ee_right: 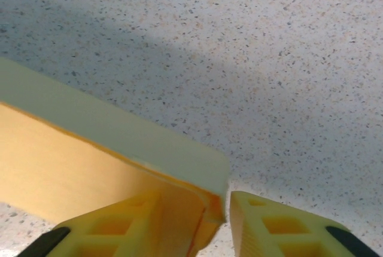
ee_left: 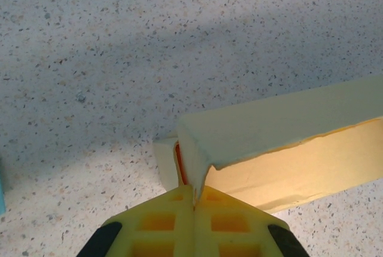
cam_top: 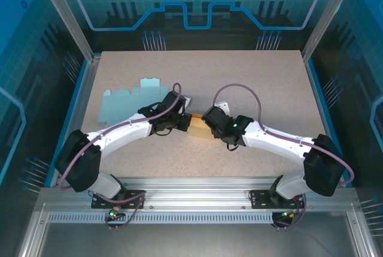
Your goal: Fold the paper box
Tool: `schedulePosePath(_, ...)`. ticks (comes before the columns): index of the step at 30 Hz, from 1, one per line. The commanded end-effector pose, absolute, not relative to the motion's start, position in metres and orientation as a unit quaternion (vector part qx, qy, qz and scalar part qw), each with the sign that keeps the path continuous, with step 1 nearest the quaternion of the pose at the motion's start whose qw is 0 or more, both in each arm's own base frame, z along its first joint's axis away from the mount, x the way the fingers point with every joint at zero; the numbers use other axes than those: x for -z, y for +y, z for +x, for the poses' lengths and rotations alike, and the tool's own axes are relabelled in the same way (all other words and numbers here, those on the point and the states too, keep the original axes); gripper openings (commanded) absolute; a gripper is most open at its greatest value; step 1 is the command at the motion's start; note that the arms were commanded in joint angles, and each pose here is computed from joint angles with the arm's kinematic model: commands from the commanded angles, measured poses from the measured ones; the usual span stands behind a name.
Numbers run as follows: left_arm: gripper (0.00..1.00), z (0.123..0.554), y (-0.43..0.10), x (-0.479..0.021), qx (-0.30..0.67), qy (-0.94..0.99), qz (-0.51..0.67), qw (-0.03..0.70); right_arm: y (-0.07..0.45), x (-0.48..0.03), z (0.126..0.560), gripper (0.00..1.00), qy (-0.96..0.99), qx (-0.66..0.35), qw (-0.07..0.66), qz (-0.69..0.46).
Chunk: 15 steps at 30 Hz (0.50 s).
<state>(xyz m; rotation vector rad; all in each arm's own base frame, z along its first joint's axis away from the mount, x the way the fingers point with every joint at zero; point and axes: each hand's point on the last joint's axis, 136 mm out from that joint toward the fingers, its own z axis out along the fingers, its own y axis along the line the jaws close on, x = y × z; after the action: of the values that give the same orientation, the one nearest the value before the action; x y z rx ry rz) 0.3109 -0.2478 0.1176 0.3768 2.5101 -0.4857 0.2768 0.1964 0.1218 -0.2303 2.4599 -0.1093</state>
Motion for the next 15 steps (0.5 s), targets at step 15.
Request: schedulePosePath(15, 0.00, 0.315, -0.252, -0.106, 0.163, 0.933, 0.154, 0.281, 0.183, -0.153, 0.274, 0.72, 0.940, -0.032, 0.336, -0.042)
